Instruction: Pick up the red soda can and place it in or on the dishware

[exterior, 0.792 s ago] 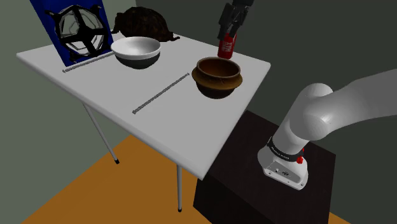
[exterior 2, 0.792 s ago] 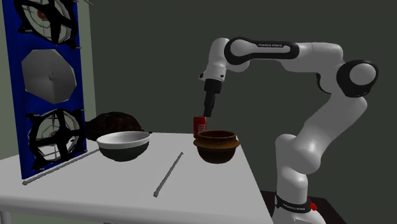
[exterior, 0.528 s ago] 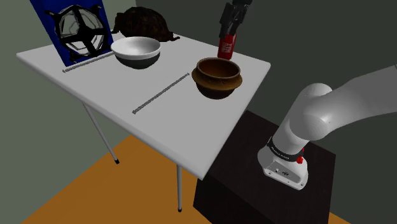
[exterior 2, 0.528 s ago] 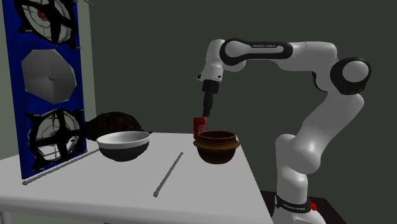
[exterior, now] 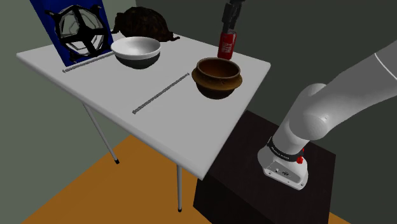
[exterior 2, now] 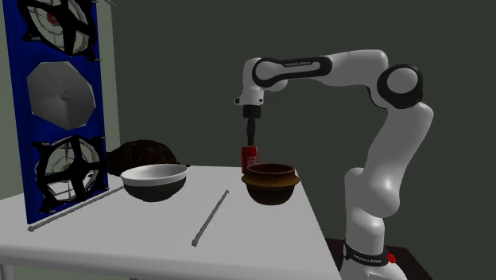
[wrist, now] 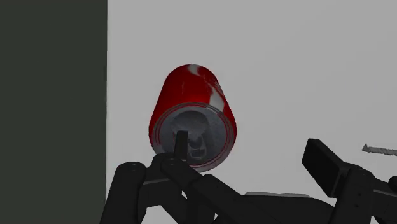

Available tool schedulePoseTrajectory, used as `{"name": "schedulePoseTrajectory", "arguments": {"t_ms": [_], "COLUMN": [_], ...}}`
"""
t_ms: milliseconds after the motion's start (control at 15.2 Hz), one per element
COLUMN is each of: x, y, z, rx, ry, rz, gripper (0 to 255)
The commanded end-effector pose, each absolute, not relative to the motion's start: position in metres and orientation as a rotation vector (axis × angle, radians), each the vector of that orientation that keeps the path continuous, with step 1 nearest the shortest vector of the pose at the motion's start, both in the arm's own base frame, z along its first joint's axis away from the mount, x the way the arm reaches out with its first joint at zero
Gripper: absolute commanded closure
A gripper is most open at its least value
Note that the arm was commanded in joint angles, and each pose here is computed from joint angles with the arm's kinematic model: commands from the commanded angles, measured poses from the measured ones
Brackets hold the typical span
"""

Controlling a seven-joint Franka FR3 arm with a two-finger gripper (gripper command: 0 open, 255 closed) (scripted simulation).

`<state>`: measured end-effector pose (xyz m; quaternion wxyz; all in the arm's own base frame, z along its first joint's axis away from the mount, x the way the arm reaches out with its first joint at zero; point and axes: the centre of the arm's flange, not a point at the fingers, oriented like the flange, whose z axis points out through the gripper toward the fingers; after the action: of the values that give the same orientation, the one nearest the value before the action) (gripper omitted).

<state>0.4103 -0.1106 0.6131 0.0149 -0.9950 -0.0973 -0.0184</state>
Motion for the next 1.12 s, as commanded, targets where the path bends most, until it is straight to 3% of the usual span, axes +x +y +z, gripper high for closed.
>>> {"name": "schedulePoseTrajectory", "arguments": {"t_ms": [0,1056], "x": [0.427,0.434], "y": [-0.131,-0.140], "z": [0.612,0.571], "rx": [-3.115,-3.123], "ry": [-0.355,-0.377], "rz": [-0.013,0.005], "gripper": [0,0]}}
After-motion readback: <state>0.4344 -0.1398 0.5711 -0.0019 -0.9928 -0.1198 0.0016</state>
